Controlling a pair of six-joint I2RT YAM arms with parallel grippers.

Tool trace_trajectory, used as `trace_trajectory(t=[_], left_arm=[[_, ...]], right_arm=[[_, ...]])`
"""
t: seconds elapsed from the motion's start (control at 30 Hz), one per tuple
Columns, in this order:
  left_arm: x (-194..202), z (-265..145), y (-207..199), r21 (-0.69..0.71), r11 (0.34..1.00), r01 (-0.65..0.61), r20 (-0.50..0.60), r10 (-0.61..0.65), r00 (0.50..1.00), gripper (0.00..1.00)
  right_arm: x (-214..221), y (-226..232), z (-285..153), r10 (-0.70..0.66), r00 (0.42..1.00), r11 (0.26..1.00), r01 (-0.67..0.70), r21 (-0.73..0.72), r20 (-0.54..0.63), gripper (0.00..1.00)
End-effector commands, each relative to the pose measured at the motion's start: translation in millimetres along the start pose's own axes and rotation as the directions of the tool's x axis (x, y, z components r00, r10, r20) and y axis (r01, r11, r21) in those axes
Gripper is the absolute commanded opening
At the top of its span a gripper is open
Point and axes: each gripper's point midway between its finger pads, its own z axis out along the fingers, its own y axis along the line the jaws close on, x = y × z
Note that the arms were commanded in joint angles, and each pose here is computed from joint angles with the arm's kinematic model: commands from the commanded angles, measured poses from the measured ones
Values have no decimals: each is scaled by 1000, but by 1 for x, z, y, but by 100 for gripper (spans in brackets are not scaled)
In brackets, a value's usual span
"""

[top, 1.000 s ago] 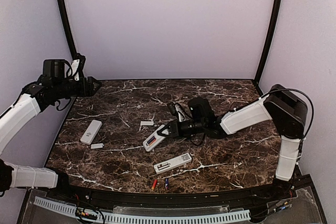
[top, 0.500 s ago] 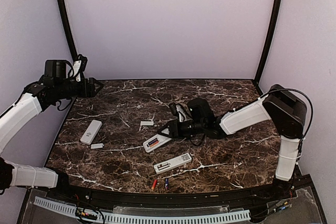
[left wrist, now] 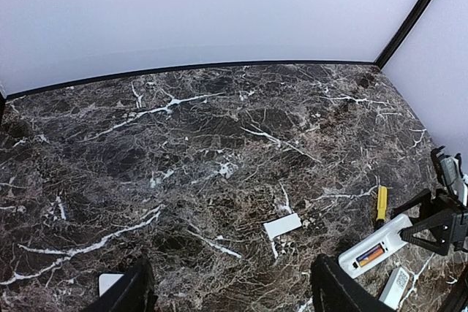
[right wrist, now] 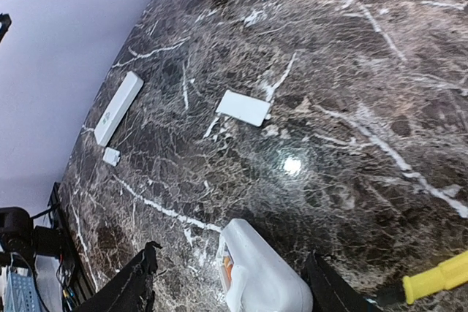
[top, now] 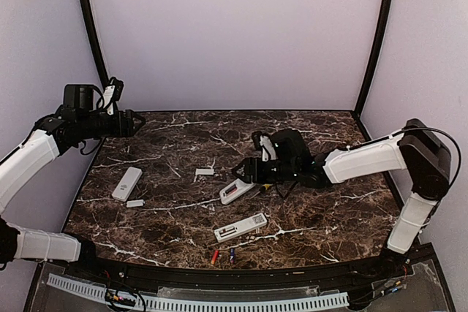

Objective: Unload the batteries from the remote control
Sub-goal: Place the remote control without the battery cover at the center of the board.

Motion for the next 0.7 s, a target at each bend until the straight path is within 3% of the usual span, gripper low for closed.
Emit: trace_trajectory(t=[0.0, 0.13, 0.27, 0.43, 0.67], left_arm=[[4, 0, 0, 9, 1000, -2, -3, 2, 1000, 72], [5, 0, 0, 11, 1000, -1, -3, 1, 1000, 72], [5, 1, -1, 16, 1000, 0, -3, 0, 1000, 72], [5, 1, -2, 19, 1000, -1, -3, 1, 1000, 72], [6, 2, -4, 35, 999, -2, -8, 2, 1000, 72]], right_arm=[[-8, -30, -21, -18, 999, 981, 8, 192, 50, 68], [-5, -42, -27, -14, 999, 968, 4, 252, 41, 69], [-4, -36, -21, -15, 999, 979, 9, 205, 30, 65], [2, -24, -2, -16, 1000, 992, 19, 127, -24, 50], [17, 12, 29, -91, 989, 993, 81, -86, -117, 29]])
